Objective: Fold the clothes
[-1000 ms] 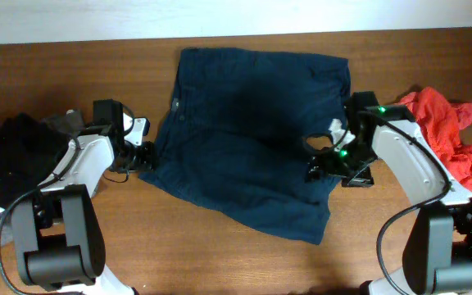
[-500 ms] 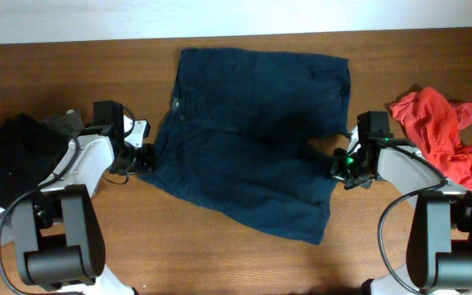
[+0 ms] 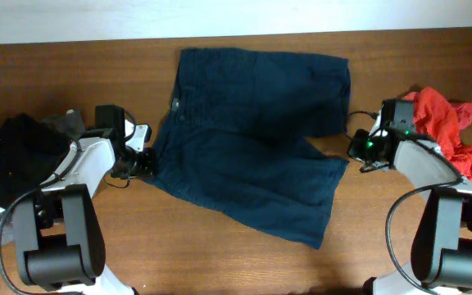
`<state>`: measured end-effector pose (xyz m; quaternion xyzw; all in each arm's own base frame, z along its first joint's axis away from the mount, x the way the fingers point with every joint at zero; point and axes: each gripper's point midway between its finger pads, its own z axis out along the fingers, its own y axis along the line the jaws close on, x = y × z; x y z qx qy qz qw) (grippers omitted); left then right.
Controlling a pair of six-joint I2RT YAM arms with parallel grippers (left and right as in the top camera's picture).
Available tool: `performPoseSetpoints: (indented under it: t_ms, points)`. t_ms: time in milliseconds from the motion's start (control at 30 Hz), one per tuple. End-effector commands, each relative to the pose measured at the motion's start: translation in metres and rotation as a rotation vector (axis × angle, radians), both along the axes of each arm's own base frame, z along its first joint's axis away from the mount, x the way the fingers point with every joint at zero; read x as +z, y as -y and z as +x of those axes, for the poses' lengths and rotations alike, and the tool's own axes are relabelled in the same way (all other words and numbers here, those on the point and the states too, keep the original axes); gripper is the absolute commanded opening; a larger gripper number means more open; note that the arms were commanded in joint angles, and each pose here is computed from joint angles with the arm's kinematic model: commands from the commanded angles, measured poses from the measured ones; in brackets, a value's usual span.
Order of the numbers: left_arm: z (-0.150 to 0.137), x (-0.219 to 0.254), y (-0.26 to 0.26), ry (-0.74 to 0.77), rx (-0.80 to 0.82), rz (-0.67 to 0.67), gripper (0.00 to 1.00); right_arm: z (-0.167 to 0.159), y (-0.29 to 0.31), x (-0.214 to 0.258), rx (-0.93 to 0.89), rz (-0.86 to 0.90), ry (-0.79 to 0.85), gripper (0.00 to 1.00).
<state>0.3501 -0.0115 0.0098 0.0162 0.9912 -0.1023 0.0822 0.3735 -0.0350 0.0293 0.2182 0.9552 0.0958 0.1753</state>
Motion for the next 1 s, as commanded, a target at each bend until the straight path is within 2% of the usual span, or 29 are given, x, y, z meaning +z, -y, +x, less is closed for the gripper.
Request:
performPoseSetpoints:
  t_ms: [0,33,100,267,367,400,567,600,700,767,967]
  points:
    - [-0.001,0.006,0.006,0.017,-0.015,-0.026,0.61,0.014,-0.029,0.042,0.136,0.151,0.086,0.31]
    - [-0.001,0.006,0.006,0.017,-0.015,-0.026,0.66,0.01,-0.032,0.047,0.138,0.167,0.068,0.42]
    - [-0.001,0.006,0.006,0.017,-0.015,-0.027,0.69,-0.003,-0.034,0.05,0.132,0.185,0.003,0.62]
    - [-0.005,0.003,0.009,0.005,-0.025,-0.027,0.68,-0.033,-0.033,0.025,0.107,0.169,-0.125,0.76]
    - [-0.01,-0.003,0.012,0.0,-0.038,-0.02,0.67,-0.04,-0.03,0.006,0.097,0.154,-0.148,0.77]
    - [-0.011,-0.005,0.013,0.0,-0.042,-0.019,0.64,-0.04,-0.032,0.0,0.1,0.161,-0.141,0.77]
    - [-0.012,-0.007,0.014,0.003,-0.045,-0.018,0.41,-0.034,-0.035,-0.017,0.11,0.169,-0.088,0.53]
    - [-0.012,-0.007,0.013,0.0,-0.044,-0.015,0.35,-0.033,-0.034,-0.019,0.11,0.168,-0.082,0.46]
    - [-0.014,-0.008,0.008,-0.01,-0.039,0.017,0.15,-0.03,-0.034,-0.02,0.111,0.164,-0.067,0.37]
    - [-0.014,-0.009,0.004,-0.012,-0.035,0.037,0.0,-0.027,-0.033,-0.019,0.112,0.16,-0.052,0.25]
    - [-0.015,-0.009,0.001,-0.017,-0.029,0.052,0.01,-0.024,-0.029,-0.021,0.106,0.138,-0.047,0.04]
